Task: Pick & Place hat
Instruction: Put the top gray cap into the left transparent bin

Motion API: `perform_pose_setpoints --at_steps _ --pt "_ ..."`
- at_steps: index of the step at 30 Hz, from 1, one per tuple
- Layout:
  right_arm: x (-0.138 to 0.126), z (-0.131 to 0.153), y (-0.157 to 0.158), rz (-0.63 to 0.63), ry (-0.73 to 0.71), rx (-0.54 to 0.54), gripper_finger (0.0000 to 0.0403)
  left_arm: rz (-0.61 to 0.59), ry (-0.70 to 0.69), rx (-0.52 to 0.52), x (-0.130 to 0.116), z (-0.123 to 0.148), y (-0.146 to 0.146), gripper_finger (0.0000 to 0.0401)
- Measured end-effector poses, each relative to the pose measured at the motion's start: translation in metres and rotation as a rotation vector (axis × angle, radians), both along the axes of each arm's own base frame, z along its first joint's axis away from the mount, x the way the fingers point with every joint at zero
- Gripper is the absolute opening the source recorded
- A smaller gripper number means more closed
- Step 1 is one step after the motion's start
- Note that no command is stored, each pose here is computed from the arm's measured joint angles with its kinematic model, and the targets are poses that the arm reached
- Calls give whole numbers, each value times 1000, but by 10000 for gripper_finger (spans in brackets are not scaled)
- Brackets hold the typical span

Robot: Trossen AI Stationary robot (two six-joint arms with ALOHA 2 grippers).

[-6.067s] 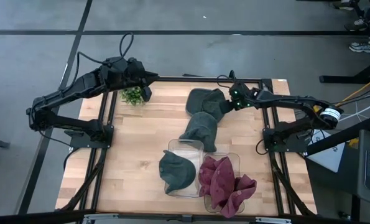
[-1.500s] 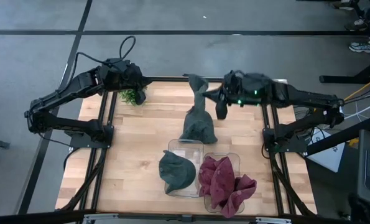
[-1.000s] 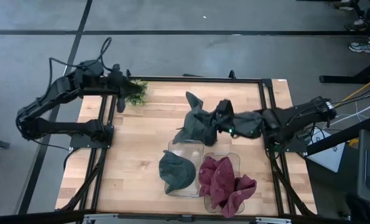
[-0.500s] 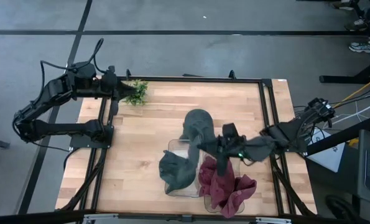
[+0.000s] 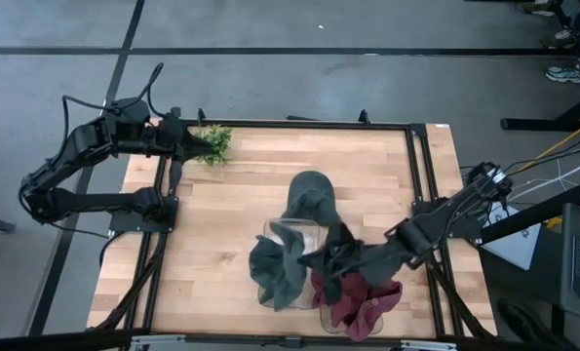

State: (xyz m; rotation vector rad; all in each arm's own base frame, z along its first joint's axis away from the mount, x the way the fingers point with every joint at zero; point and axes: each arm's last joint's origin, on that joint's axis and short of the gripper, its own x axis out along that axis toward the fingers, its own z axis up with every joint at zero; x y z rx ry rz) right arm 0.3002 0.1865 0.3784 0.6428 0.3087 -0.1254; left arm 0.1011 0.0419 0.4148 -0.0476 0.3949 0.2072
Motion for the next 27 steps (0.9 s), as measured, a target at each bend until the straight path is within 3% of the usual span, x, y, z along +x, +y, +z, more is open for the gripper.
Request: perform_pose_setpoints --at_steps 9,20,27 --pt "-2 -11 11 1 49 10 0 2 -7 -1 -2 1 -1 43" --pt "-39 49 -8 83 125 -49 0 4 -7 -3 -2 1 -1 43" --pt "-19 32 -12 107 205 -57 0 10 -7 -20 -2 0 -1 43"
